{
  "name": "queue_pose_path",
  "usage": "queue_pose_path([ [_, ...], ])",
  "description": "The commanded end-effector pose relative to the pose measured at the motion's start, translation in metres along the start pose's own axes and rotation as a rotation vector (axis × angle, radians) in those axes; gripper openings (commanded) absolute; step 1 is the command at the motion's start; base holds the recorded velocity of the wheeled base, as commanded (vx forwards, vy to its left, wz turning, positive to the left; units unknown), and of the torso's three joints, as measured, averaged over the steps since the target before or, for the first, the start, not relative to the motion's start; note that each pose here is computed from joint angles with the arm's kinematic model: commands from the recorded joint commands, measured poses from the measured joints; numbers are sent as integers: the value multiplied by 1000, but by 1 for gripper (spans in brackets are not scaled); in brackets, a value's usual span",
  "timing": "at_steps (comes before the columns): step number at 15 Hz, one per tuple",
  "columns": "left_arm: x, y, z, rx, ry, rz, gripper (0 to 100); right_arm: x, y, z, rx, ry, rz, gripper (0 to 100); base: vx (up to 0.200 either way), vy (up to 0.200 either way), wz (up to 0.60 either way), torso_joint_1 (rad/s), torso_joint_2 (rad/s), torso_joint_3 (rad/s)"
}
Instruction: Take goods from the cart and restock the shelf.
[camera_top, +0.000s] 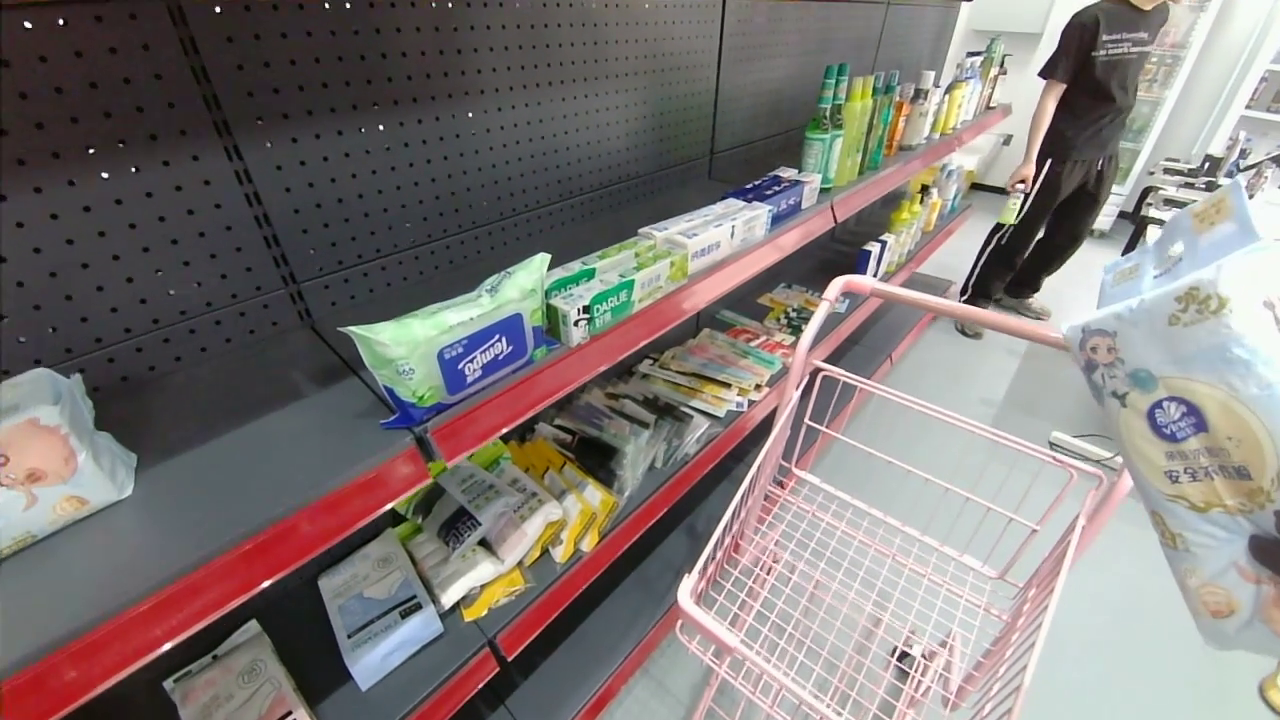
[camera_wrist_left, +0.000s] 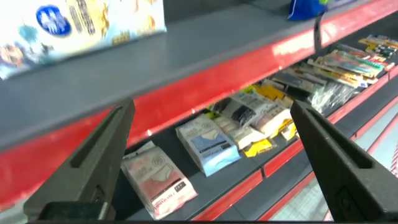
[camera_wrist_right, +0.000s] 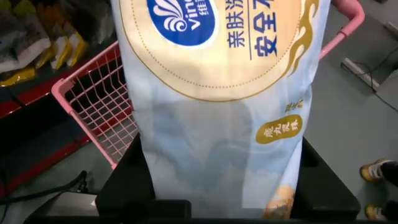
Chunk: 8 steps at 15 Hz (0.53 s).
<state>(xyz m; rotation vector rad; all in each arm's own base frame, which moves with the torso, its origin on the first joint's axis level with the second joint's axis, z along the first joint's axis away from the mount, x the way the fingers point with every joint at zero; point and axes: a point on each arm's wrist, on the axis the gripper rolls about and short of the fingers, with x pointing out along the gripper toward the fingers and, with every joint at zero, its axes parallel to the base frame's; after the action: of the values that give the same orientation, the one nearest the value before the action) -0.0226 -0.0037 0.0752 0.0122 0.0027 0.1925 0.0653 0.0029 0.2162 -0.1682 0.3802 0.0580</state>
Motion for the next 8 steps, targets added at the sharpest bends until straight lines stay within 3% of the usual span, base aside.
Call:
queue_pose_path([
  [1, 0, 0, 0, 0, 2, 1, 100, -2, 0, -1, -1, -6, -2, 0, 0, 0, 0, 242, -579, -344],
  [8, 0, 0, 0, 0, 2, 1, 100, 1, 1, -3, -15, 8, 6, 0, 0, 0, 0, 186, -425, -243],
])
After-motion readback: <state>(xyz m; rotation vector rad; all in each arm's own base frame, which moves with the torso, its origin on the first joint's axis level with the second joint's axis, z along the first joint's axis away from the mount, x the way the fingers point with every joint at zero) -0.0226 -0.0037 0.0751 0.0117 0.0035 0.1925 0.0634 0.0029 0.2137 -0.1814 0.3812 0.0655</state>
